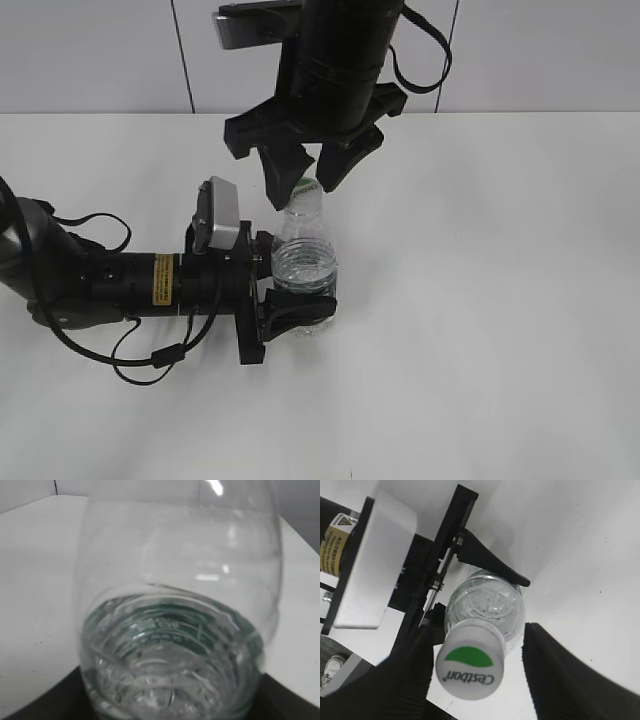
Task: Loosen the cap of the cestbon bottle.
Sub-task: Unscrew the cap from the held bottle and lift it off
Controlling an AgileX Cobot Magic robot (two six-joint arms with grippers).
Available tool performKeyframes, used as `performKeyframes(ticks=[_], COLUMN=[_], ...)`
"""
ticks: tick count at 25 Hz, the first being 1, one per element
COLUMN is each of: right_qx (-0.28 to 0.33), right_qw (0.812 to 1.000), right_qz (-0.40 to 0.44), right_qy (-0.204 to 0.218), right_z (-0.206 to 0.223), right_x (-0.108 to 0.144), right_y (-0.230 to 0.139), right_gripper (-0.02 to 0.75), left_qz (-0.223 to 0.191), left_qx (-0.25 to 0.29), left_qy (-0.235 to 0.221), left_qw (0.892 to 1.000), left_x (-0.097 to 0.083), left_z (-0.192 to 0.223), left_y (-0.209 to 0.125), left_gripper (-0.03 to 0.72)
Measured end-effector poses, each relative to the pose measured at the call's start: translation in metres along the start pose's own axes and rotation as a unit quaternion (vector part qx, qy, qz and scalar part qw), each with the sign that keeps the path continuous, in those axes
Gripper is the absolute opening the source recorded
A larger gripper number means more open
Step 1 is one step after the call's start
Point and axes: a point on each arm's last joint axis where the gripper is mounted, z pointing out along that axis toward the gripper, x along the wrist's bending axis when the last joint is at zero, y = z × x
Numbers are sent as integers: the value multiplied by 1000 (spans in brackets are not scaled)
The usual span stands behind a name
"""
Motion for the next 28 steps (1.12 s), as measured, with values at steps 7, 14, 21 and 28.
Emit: performKeyframes(ticks=[7, 14, 21, 28], right_qx=[0, 0, -7, 4], right_qw=[1000, 1000, 1000, 1000], right_qz=[-2, -4, -7, -7], right_qy=[1, 3, 3, 2], right_z=[0, 0, -10, -5], right_x=[0, 1, 2, 1], right_y=[0, 0, -4, -8], right_gripper=[428, 452, 481, 482], left_qz=[0, 0, 0, 0], left_qx=[0, 0, 0, 0], left_qy=[0, 0, 0, 0], left_qw=[1000, 1000, 1000, 1000], left_x=[0, 0, 0, 0], left_z=[0, 0, 0, 0], left_y=[0, 0, 0, 0], left_gripper=[414, 414, 414, 414])
